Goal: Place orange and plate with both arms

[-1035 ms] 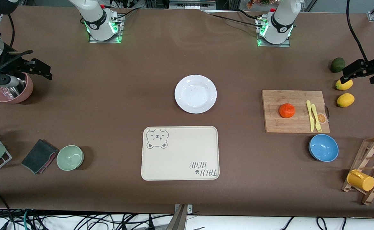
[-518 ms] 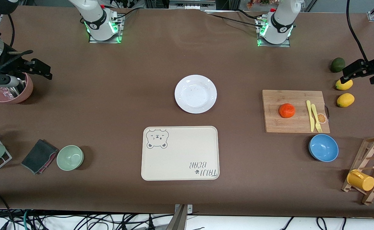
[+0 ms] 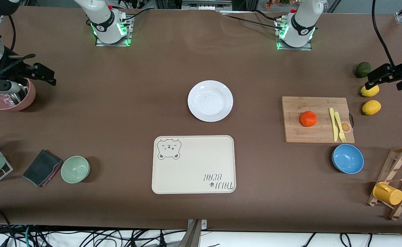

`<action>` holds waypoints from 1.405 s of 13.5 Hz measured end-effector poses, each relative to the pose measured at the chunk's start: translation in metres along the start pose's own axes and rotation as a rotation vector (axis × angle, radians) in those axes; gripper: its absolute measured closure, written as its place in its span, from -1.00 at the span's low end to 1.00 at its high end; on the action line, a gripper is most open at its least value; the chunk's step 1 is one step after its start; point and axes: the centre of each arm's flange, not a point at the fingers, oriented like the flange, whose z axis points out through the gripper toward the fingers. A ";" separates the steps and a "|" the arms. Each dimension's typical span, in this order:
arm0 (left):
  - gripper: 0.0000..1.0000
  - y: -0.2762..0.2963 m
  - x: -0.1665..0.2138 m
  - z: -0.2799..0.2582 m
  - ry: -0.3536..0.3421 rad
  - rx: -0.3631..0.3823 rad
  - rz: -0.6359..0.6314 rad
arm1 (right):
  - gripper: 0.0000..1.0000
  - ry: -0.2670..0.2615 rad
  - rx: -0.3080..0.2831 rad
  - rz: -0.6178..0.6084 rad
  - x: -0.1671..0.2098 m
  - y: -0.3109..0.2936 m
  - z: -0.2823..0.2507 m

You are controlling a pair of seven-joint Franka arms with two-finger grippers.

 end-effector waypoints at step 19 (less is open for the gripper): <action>-1.00 0.002 -0.016 0.011 -0.012 0.003 0.002 | -1.00 0.000 0.000 0.000 0.000 0.000 0.000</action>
